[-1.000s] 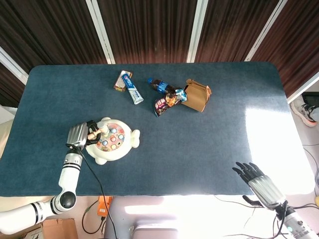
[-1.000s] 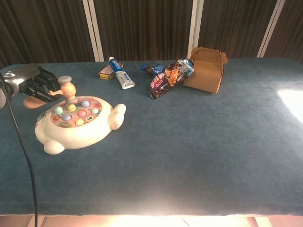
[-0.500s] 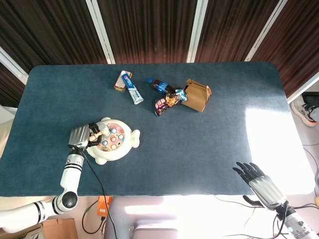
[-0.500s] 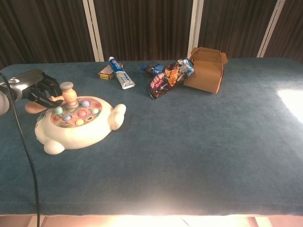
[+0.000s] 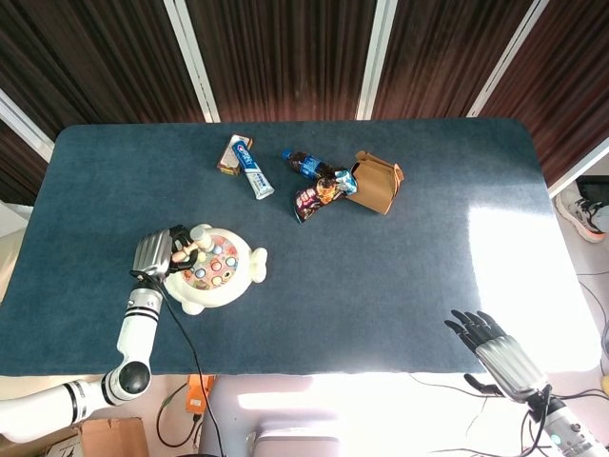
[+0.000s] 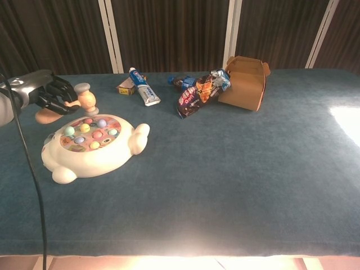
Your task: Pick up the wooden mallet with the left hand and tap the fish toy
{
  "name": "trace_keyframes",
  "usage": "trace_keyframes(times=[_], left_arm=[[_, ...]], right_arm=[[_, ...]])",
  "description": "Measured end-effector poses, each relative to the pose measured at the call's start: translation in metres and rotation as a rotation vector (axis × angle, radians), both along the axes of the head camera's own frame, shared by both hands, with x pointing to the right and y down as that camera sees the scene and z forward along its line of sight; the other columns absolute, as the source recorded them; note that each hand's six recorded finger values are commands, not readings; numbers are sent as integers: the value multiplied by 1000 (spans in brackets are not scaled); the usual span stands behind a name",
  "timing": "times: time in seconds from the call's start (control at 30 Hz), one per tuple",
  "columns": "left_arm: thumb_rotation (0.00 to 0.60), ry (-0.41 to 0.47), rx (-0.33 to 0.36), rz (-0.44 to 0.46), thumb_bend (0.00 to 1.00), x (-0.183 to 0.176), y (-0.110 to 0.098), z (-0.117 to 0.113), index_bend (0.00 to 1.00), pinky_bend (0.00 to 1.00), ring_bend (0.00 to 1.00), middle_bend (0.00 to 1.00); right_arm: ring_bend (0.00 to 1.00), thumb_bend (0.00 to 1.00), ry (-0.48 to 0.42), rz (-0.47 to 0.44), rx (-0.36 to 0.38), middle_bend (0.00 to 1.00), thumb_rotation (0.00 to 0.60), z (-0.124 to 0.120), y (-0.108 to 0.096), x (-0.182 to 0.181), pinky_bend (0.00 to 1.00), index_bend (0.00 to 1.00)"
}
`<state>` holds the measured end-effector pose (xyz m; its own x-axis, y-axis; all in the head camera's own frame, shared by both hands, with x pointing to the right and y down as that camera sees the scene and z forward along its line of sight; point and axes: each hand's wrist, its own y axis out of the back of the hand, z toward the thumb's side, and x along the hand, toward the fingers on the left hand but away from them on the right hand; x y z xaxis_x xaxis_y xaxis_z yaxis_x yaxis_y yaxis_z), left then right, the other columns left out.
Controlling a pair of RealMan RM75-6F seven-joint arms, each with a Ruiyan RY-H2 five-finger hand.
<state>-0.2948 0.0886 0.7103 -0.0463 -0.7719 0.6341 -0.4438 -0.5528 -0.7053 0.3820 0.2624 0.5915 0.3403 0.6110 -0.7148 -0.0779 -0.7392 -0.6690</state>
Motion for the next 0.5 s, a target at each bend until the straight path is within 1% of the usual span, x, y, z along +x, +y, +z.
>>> trace_keyframes(times=[0.1,0.23,0.5], left_arm=[[600,6,1,-2,713,2,-1,0,774,688,655,647],[600,21,2,1,713,15,-2,2,774,688,654,648],[600,-27,-8,14,713,22,3,13,774,688,654,647]], right_arm=[[0,239,1,0,0,0,600,0,0,0,0,0],[0,238,-7,5,8,0,600,-3,-1,1,0,0],[0,239,-22,4,13,0,600,-8,0,1,0,0]])
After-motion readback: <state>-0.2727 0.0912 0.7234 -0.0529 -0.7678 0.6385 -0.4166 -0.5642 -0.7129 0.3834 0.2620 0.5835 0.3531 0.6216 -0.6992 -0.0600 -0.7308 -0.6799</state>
